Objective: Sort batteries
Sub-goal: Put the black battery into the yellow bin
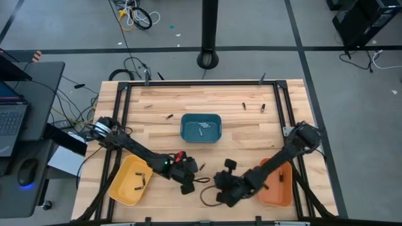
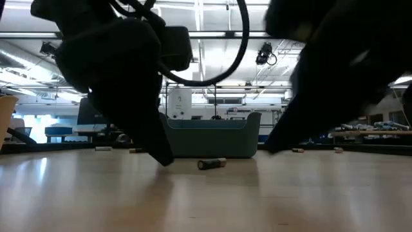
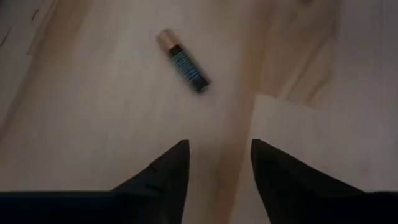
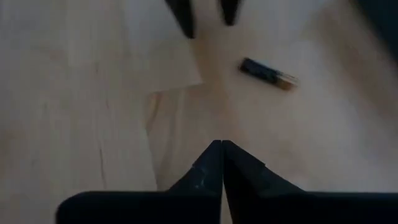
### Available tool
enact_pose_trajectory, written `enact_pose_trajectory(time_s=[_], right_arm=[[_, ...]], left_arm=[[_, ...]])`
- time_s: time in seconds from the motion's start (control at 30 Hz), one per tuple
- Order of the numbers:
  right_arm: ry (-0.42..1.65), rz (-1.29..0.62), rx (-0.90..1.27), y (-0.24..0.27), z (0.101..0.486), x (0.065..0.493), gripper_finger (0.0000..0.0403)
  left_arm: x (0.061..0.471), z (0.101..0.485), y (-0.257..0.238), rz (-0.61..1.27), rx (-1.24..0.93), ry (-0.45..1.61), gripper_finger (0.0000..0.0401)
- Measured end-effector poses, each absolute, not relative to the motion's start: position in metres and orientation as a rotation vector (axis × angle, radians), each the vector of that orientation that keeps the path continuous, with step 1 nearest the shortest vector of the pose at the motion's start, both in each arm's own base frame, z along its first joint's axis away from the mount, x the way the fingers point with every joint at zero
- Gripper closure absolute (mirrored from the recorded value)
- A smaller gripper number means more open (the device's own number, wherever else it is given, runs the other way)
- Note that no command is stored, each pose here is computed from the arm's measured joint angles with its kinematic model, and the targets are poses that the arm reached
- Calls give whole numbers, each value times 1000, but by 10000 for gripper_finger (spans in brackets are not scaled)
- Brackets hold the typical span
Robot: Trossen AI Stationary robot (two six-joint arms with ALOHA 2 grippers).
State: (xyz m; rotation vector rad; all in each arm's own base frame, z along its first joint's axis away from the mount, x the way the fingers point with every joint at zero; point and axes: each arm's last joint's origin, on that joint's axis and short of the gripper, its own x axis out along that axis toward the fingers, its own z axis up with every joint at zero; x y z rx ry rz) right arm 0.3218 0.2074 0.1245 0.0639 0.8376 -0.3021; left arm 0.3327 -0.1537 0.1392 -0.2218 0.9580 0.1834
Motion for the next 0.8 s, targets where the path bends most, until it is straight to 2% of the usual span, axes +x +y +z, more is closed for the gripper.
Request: enact_pose_trajectory(time_s=[0.1, 0.23, 0.6, 0.8], right_arm=[[842, -291, 48, 198, 107, 336, 394], [843, -305, 50, 191, 102, 343, 389], [838, -309, 27, 183, 102, 348, 391], [821, -255, -24, 199, 129, 331, 389]], left_arm=[[336, 136, -154, 196, -219, 933, 204], [337, 137, -155, 197, -220, 906, 190], [341, 140, -155, 177, -224, 865, 187], [343, 142, -156, 155, -196, 843, 187]])
